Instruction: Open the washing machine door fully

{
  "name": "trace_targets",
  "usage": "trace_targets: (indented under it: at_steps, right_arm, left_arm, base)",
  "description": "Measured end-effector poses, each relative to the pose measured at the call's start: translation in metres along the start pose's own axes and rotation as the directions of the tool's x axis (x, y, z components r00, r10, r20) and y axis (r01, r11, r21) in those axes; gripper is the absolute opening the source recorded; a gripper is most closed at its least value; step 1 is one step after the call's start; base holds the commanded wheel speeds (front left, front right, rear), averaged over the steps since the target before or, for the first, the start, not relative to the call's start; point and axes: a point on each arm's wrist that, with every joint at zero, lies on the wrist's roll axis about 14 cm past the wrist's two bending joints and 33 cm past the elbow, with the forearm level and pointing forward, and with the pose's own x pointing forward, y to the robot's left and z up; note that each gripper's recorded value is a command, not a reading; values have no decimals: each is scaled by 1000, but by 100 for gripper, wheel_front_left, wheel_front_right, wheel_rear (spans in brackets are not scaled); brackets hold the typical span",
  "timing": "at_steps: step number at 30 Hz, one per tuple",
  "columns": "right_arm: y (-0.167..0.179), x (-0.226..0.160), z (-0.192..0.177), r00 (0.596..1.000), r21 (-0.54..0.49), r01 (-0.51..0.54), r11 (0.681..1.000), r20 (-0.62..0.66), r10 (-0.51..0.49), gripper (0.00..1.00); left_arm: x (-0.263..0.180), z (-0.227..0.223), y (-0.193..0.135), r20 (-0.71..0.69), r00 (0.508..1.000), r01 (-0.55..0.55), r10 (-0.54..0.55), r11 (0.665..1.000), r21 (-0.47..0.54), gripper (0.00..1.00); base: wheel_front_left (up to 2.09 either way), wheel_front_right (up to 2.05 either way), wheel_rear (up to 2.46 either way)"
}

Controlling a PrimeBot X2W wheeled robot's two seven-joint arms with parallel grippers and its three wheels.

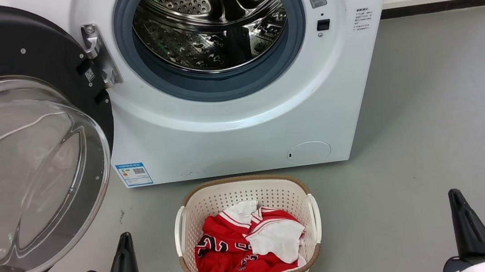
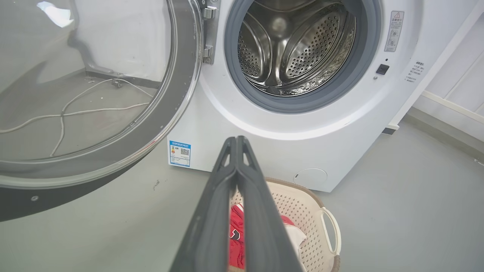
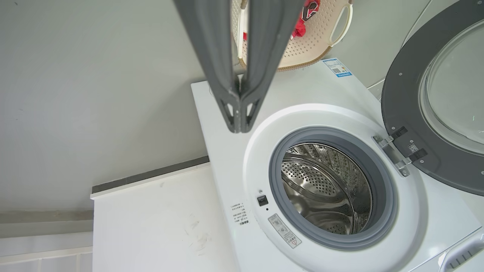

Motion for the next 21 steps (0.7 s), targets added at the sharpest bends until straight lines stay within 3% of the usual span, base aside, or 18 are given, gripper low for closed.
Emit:
trace_targets:
  at_steps: [9,21]
  right_arm:
    - [-3,6,-2,1000,160,25,987,-14,-23,0]
    - [-5,14,-3,999,343,50,938,-30,-43,0]
  left_arm:
    - [3,-1,5,-19,999,-32,29,985,-169,0]
    - [8,-1,10,-41,998,-62,51,930,-363,0]
  base:
    - [0,0,0]
    - [0,0,0]
